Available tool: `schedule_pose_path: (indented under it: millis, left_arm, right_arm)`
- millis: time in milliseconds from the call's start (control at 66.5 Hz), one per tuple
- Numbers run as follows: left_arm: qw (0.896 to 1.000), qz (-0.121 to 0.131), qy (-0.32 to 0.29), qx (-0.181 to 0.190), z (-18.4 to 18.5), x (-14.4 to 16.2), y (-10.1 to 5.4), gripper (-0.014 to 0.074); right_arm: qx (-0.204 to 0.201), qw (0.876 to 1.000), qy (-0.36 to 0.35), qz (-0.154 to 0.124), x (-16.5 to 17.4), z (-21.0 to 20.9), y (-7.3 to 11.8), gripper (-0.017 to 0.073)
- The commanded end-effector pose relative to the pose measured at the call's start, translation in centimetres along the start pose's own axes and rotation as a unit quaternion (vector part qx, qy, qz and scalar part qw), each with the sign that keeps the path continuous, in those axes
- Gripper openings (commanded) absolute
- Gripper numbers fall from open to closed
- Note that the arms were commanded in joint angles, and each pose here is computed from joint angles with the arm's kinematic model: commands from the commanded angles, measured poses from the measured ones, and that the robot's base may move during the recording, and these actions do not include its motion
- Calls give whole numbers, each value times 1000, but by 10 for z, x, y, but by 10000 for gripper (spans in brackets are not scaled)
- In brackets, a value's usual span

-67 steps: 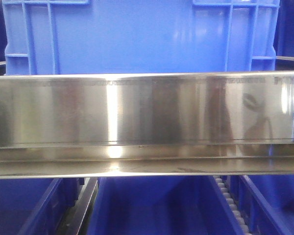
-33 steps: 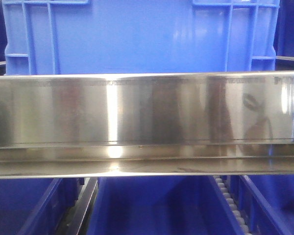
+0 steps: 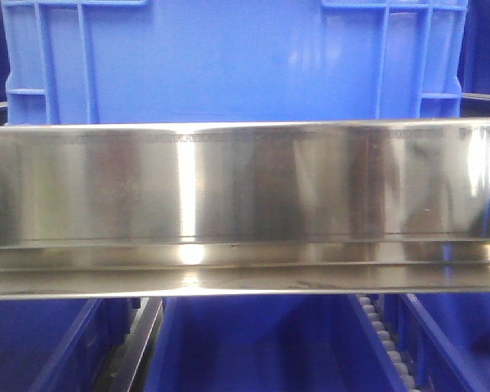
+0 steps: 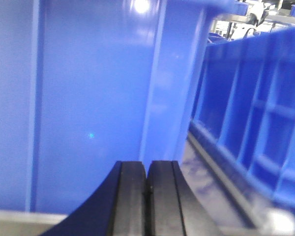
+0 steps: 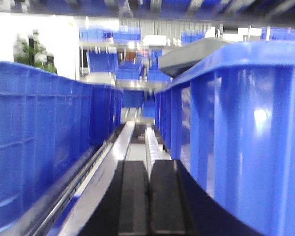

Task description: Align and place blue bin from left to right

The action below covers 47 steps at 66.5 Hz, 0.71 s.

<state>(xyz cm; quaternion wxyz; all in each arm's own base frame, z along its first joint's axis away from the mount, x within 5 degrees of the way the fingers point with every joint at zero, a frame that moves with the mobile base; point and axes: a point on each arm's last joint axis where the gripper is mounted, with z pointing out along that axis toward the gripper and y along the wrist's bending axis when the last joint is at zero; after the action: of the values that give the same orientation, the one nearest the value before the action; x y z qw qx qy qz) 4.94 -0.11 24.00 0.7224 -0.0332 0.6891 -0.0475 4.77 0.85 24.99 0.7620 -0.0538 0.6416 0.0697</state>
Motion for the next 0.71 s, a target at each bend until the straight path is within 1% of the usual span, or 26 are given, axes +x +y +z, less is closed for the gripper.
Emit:
schedule_pose_path:
  millis: [0, 120, 210, 346, 541, 691]
  left_arm:
    - [1000, -6, -14, 7, -7, -23, -3, -111]
    - [1000, 0, -30, 9, -16, -48, -6, -111]
    - [1000, 0, -22, 9, -16, -64, -8, -111]
    - [1000, 0, -29, 10, -11, -95, -12, -111]
    - [1000, 0, -11, 8, 17, -143, -17, -111]
    - [999, 0, 44, 3, 50, -171, -21, -111]
  right_arm:
    - [-2, 1000, 22, 0, -20, -4, 1, -84]
    - [-4, 1000, 24, 0, -46, -10, 1, -84]
    - [-5, 999, 32, 0, -63, -9, 1, -84]
    - [-5, 999, 33, 0, -87, -1, 2, -84]
    - [-5, 999, 45, 0, -115, 20, 2, -84]
    - [-5, 998, 58, 0, -140, 45, 2, -84]
